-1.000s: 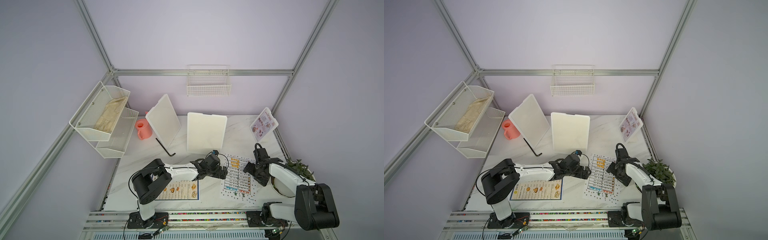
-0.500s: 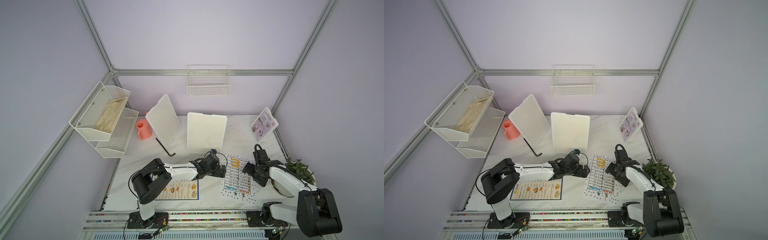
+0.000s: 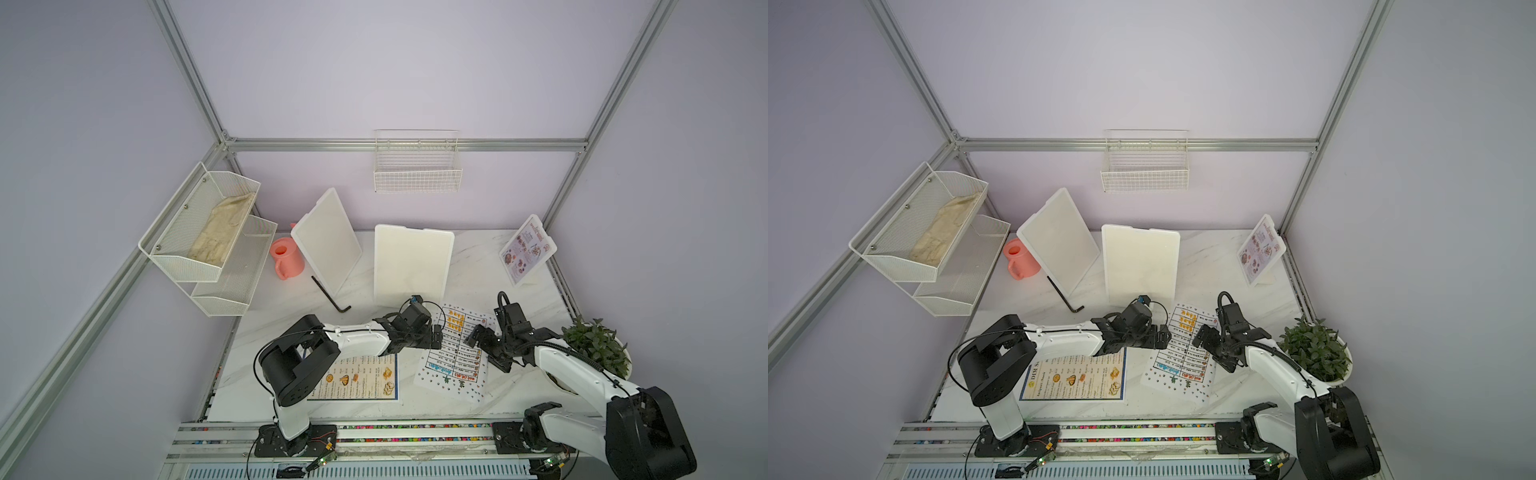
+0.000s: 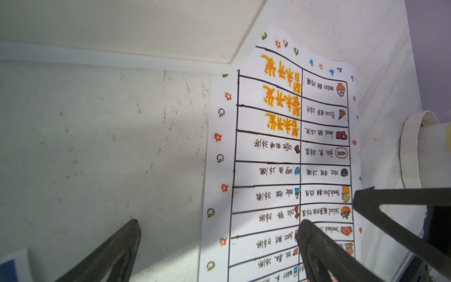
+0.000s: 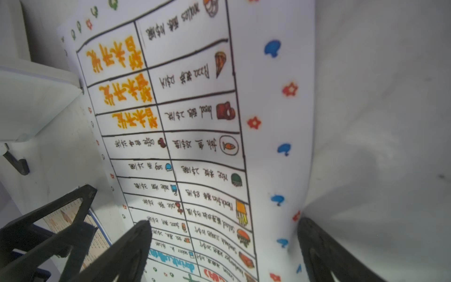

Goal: Insert the menus into the narrow rack
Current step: Pick up the menu from the center of the board.

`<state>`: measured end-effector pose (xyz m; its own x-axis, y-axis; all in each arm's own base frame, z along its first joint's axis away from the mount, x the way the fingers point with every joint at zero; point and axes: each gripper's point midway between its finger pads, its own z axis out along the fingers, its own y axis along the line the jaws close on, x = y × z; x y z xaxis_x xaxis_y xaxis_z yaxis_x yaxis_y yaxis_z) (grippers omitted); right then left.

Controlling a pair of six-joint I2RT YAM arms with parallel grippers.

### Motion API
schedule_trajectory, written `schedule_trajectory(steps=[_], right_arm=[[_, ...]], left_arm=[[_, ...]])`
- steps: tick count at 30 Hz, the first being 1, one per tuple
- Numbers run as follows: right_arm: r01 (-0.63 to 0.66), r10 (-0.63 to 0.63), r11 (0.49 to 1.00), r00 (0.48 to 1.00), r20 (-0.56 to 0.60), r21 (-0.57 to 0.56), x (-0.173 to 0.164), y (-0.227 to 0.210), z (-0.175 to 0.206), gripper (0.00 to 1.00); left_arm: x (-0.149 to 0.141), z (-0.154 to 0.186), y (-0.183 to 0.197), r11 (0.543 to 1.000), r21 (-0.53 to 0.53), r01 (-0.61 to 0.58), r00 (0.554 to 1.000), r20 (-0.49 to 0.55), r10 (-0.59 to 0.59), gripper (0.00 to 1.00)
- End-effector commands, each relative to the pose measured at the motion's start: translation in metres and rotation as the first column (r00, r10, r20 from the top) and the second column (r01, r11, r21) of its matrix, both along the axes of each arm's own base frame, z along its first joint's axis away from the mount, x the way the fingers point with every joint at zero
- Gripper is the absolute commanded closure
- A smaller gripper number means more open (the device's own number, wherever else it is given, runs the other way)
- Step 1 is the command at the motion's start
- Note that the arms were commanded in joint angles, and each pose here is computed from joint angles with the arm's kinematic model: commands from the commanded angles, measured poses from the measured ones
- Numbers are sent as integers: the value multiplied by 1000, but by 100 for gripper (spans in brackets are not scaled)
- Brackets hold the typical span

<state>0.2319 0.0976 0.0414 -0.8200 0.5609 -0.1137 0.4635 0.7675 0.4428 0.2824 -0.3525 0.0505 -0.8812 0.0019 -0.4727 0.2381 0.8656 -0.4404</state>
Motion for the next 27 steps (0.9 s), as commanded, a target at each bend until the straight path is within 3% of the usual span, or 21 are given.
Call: schedule_trajectory(steps=[1,14,27], right_arm=[[5,-5,1000,1000,29,12,8,2,8,3],[65,-66,997,998,6,36,3,-37,9,3],[98,-95,993,994,-48,61,-9,-42,-4,3]], left_arm=[[0,7,4,1000,-2,2,1000,1,-2,0],[-5,3,-17,995,-40,95,995,-40,-97,1],[-3,-8,-44,984,-90,154,984,-77,-161,5]])
